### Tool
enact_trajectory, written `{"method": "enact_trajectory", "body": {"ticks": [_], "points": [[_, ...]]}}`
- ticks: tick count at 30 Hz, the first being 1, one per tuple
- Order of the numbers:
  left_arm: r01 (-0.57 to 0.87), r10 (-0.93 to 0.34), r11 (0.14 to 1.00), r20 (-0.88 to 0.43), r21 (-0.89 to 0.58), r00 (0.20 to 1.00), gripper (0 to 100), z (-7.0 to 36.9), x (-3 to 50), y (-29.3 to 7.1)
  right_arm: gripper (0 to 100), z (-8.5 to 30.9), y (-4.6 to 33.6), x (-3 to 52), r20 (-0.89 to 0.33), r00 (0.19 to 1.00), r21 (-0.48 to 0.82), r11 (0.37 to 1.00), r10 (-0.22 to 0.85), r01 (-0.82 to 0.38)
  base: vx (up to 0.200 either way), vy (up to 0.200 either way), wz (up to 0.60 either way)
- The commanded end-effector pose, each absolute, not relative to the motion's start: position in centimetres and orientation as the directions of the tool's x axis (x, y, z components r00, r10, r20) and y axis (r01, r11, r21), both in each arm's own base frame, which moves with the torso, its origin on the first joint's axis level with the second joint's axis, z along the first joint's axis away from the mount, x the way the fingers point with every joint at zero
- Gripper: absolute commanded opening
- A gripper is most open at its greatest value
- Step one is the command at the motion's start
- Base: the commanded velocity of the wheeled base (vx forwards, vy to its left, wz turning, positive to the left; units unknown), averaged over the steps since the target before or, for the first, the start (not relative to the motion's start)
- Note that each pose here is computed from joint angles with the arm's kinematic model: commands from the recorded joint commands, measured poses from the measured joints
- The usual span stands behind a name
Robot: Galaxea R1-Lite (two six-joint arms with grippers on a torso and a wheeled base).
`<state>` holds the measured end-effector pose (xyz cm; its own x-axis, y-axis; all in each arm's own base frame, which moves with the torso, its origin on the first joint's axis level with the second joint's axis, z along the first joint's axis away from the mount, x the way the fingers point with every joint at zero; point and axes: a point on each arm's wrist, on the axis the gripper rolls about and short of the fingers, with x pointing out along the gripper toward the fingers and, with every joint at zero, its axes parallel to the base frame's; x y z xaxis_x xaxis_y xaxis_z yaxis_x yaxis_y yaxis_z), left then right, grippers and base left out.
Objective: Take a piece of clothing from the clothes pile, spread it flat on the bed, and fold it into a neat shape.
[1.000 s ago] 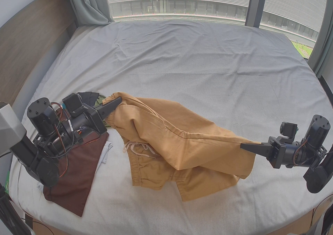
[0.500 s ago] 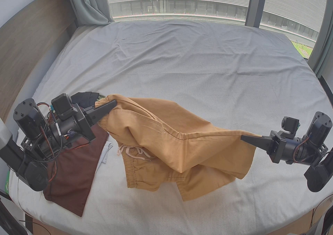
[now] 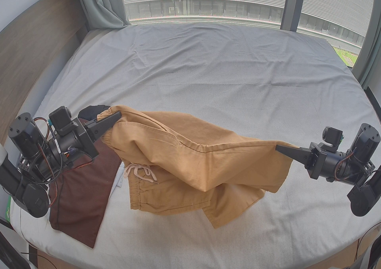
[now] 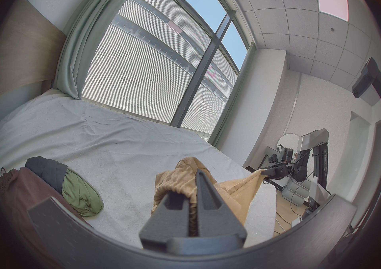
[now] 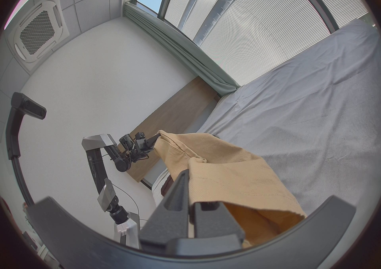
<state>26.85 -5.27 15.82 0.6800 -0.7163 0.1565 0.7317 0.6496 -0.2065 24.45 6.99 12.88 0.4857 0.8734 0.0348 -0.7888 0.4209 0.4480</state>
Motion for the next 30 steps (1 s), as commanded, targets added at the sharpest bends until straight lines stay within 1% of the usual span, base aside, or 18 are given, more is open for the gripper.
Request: {"method": "enact_trajectory", "body": {"ticks": [1,8,23,30], "points": [[0.724,-0.713,0.655,0.142,-0.214,0.687,0,15.2,27.3,-5.3,0,13.1,7.0,24.7,0.042,0.489,0.44,0.423,0.871,-0.792,0.0,0.0,0.0],[0.708,-0.702,0.669,0.121,-0.228,0.702,0,14.4,28.1,-5.0,0,13.2,6.8,24.9,0.049,0.496,0.453,0.424,0.867,-0.784,0.0,0.0,0.0],[0.699,-0.691,0.68,0.127,-0.223,0.712,0,14.3,29.0,-4.7,0,13.7,5.8,25.6,0.064,0.531,0.482,0.439,0.845,-0.758,0.0,0.0,0.0],[0.693,-0.685,0.685,0.126,-0.223,0.718,0,14.2,29.3,-4.6,0,14.1,5.3,25.9,0.077,0.546,0.475,0.451,0.834,-0.756,0.0,0.0,0.0]]}}
